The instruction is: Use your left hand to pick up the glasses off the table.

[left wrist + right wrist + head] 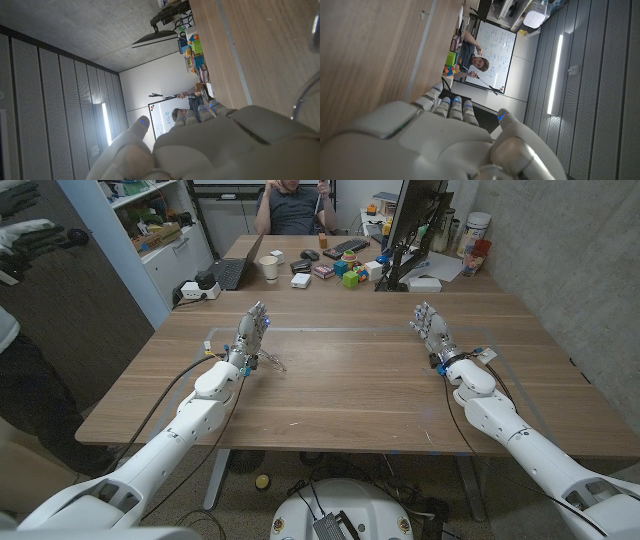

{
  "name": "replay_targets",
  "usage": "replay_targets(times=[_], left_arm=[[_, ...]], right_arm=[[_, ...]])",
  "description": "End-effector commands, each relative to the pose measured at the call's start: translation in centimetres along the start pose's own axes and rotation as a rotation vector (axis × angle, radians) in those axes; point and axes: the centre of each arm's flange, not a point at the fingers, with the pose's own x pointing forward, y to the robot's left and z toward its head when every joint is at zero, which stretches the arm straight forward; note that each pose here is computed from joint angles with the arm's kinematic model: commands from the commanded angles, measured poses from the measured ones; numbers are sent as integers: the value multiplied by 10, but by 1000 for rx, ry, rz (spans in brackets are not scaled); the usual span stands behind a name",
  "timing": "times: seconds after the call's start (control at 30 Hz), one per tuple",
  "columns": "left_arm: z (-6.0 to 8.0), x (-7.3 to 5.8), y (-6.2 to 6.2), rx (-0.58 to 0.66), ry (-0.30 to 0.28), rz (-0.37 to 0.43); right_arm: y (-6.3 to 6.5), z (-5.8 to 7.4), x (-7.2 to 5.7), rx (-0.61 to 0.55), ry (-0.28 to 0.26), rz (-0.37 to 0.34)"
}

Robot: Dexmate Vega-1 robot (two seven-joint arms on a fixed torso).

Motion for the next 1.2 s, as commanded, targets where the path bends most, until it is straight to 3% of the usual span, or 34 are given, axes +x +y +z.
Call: replay_targets(times=[0.03, 0.77, 1.2], left_arm=[[7, 1, -1, 36, -18, 1], [50, -12, 10, 285, -128, 110], [93, -10, 23, 526, -189, 150]], right_arm=[[-2, -1, 0, 8, -6, -2], [-5, -4, -5, 19, -7, -3], [-7, -7, -9, 26, -5, -11]])
